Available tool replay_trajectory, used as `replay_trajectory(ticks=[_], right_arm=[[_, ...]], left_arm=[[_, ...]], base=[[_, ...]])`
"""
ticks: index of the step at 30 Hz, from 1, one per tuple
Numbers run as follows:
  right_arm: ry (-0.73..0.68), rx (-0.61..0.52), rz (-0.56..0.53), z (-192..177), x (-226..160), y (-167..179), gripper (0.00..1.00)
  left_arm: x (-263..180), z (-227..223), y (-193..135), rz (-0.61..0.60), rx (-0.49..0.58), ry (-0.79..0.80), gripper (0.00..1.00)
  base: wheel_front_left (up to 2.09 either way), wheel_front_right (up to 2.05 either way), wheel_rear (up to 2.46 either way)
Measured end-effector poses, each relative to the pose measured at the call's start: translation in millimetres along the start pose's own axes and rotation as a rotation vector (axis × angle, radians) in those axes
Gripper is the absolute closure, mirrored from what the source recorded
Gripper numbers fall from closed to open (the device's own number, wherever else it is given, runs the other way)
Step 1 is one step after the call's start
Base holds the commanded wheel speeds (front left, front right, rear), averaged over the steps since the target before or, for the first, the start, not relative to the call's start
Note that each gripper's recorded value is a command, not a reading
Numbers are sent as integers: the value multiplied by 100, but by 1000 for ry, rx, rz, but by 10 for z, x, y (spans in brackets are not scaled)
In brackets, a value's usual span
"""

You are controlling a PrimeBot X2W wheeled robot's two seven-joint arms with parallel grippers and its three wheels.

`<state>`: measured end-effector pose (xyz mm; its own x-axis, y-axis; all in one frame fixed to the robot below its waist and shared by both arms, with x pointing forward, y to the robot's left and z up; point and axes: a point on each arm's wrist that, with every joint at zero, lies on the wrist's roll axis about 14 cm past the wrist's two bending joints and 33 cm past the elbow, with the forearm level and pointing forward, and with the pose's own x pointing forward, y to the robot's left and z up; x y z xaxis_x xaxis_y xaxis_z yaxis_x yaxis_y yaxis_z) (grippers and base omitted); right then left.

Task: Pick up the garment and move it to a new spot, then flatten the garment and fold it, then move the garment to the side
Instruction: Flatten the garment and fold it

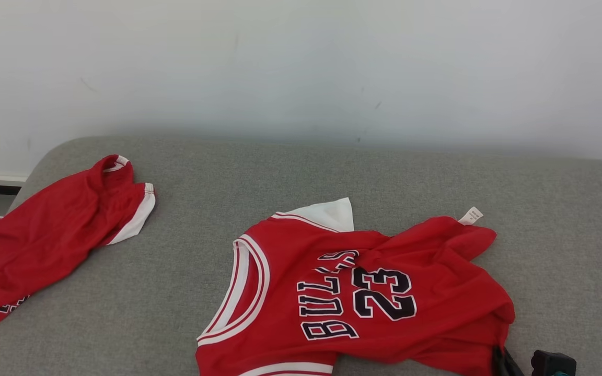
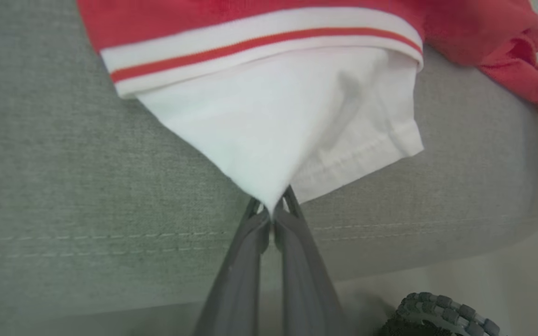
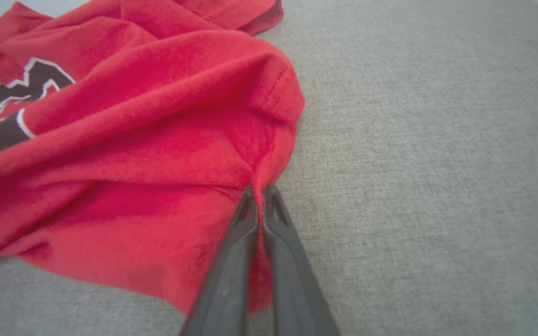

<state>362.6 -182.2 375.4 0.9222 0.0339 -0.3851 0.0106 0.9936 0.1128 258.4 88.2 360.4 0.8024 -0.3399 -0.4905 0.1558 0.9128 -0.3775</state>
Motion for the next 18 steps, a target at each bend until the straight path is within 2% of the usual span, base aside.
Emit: replay_trajectory(ticks=[8,15,18], right_arm=[[-96,46,0,276,42,20,100],[-164,65,46,512,61,156,100],[-165,55,74,620,106,217,100]], left_arm=[[-71,442,93,35,-82,-194,100],[-138,918,34,-6,-84,-308,100],[-105,1220,-25,-50,-40,-340,100]], base=[[0,0,0],[0,0,0],[0,0,0]])
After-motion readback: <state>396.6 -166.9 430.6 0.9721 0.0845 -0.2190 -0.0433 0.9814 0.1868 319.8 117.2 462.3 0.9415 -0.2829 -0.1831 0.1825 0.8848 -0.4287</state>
